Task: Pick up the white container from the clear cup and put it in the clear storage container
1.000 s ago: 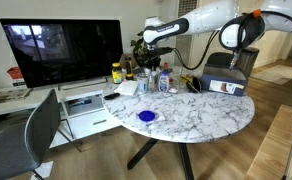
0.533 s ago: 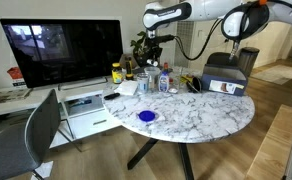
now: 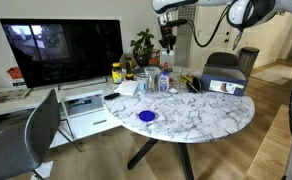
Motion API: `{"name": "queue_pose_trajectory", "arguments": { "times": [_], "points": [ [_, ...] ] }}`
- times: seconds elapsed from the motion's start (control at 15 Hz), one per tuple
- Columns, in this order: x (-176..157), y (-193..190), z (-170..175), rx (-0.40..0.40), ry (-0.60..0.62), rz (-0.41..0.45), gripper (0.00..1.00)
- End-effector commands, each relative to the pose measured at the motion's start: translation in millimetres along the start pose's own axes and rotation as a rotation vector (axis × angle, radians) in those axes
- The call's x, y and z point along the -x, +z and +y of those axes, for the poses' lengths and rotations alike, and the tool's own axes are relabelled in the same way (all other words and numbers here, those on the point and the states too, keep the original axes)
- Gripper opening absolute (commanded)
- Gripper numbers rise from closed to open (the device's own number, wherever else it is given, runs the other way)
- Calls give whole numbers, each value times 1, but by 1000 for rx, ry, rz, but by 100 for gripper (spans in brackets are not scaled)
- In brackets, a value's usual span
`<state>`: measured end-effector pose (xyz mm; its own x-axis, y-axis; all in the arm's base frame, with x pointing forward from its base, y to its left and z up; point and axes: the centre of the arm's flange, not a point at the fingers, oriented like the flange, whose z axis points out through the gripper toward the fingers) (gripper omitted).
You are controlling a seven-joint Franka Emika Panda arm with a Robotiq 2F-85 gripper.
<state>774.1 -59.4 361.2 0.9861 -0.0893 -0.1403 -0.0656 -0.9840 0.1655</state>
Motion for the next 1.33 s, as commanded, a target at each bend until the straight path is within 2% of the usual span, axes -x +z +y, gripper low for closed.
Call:
{"name": "queue_pose_trajectory", "arguments": {
  "times": [0.0,0.33,0.67,0.8,1.0,1.27],
  "points": [
    [-25,-11,41,27,4,-107,8],
    [-28,37,66,-14,3,-201,8],
    [-40,95,39,-81,14,-223,8],
    [-43,116,33,-71,43,-229,8],
    [-53,137,38,-60,134,-175,8],
    [-77,159,47,-78,306,-49,8]
  ]
}}
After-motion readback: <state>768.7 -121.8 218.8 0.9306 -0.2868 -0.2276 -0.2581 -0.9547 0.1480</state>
